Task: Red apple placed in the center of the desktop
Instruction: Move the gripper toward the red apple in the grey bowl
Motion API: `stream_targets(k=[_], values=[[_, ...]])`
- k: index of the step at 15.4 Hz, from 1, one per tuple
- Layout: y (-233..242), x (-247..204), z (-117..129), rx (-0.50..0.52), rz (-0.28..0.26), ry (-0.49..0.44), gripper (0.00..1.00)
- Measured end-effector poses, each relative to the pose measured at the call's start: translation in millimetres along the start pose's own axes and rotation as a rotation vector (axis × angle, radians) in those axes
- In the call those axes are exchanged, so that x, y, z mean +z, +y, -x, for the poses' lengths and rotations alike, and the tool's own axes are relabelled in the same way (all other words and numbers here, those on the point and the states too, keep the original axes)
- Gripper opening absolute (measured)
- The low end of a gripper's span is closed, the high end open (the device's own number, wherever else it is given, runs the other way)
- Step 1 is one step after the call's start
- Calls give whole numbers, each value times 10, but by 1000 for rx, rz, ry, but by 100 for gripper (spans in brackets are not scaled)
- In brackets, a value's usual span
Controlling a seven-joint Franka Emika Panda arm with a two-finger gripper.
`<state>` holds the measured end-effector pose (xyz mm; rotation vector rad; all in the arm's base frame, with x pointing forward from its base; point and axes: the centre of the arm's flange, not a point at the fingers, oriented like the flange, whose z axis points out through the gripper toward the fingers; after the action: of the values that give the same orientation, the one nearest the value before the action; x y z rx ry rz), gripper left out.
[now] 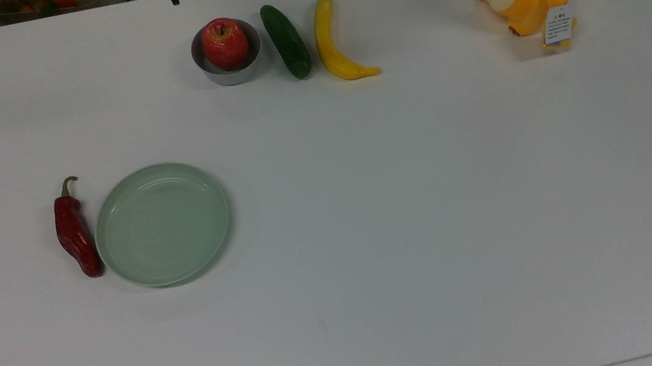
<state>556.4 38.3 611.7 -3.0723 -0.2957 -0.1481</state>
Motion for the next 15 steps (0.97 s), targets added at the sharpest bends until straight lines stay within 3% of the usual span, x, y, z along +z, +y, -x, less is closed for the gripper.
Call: stream_targets(k=[4,7,15], values=[[89,194,180,-237,-39,-144,100],[127,371,337,-336,-85,-251,100],[90,949,860,-364,-161,-420,100]])
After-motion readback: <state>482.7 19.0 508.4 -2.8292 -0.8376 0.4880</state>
